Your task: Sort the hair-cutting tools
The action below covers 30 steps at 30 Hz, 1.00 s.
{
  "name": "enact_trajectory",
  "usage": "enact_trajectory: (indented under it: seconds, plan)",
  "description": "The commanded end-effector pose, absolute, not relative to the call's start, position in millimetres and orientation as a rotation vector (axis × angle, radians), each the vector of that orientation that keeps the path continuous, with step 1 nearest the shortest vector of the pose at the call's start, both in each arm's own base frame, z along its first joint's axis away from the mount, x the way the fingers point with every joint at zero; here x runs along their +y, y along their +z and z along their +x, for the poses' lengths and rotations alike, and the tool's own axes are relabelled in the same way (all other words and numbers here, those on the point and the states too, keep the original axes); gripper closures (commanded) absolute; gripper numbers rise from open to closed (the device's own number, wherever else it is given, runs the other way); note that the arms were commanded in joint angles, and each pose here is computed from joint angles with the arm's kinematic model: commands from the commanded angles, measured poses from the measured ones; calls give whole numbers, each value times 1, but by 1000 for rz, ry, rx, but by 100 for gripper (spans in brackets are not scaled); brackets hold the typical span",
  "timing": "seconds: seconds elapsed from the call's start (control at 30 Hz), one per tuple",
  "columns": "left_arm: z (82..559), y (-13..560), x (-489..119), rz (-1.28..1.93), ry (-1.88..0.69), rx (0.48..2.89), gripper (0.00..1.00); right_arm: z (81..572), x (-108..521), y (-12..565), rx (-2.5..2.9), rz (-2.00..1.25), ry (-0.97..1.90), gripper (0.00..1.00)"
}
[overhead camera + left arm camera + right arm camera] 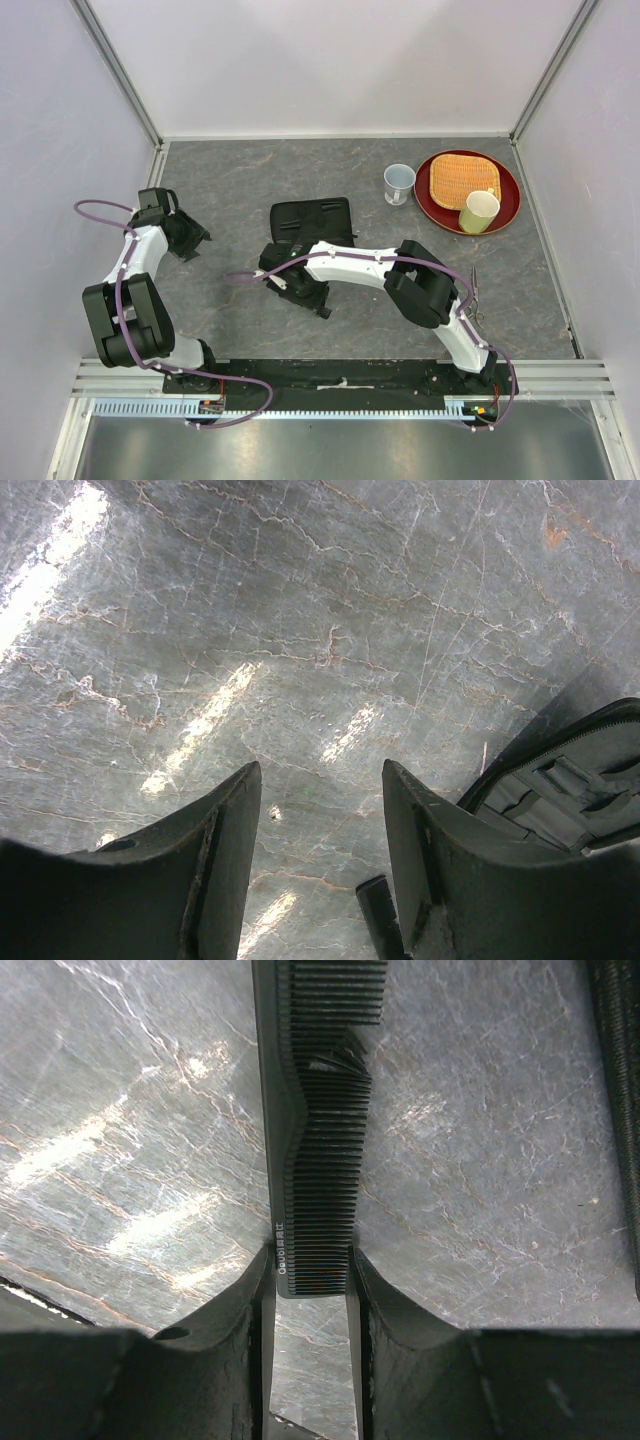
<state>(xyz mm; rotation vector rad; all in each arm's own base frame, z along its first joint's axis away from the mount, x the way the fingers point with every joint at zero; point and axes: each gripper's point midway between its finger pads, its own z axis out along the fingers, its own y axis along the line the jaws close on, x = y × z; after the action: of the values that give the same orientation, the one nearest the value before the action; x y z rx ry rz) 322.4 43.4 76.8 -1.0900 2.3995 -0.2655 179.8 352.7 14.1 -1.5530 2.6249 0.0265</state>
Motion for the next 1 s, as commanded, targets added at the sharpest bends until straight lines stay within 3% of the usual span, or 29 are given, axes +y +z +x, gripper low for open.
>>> enact_trajectory:
  seconds: [0.0,0.97]
  plan:
    - [330,85,46,-1030,-274,2374,42,178,349,25,2610,-1563,4,70]
    - [329,87,46,-1033,-273,2366,42,199,371,94,2476,-1466,81,71]
